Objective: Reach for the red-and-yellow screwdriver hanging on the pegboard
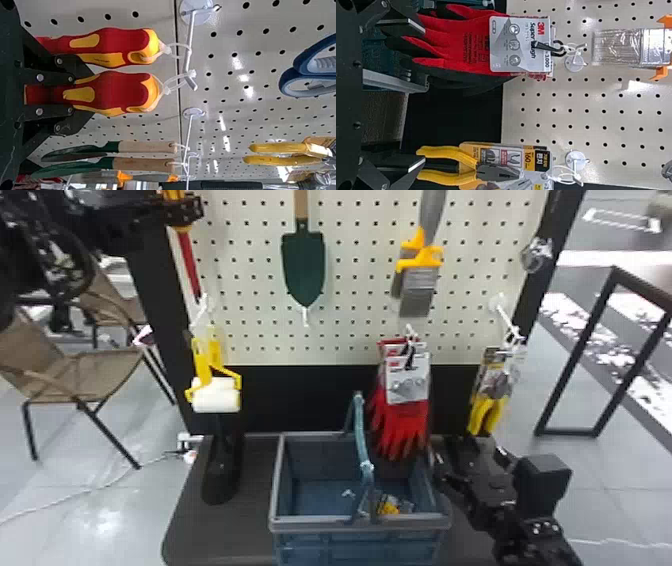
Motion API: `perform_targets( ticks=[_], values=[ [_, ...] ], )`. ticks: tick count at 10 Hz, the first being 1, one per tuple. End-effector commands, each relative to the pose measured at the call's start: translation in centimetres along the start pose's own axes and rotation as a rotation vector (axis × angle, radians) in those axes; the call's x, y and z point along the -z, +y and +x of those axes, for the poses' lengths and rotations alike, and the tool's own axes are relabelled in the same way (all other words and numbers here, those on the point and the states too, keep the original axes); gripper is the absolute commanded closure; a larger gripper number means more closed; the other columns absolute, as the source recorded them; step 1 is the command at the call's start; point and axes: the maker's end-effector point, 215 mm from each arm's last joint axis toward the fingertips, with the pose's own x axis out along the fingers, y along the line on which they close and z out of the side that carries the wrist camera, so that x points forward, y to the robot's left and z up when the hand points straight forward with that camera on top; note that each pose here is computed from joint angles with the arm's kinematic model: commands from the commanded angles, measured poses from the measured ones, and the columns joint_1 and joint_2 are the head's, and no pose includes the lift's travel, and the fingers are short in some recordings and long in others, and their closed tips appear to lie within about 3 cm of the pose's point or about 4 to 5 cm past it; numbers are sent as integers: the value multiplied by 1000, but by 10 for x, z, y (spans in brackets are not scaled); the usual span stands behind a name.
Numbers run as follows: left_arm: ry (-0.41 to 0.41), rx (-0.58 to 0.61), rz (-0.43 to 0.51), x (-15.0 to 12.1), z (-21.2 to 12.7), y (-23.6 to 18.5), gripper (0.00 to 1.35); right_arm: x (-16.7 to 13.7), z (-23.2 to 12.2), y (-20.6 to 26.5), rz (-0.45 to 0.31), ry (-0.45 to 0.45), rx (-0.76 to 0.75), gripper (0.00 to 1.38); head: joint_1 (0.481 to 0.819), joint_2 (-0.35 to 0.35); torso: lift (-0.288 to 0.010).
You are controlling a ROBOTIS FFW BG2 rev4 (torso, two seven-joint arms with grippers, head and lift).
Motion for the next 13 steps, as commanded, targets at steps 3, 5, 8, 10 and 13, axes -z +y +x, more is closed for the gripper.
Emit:
perform_targets(
  ticks=[3,5,8,10,13],
  values=[
    [-5,-2,-6,1,-1,1,1217,1,0,0,1,1,0,163,549,0,-100],
    [-5,-1,-8,1,-1,1,1217,1,-1,0,-1,2,0,163,549,0,-100],
    [-10,1,-10,0,-2,0,1217,0,-1,0,-1,0,0,163,549,0,-100],
    [-12,2,-12,1,-2,0,1217,1,-1,0,-1,0,0,163,549,0,-100],
    [-18,-2,-23,2,-1,0,1200,1,-1,0,-1,0,0,163,549,0,-100]
  ],
)
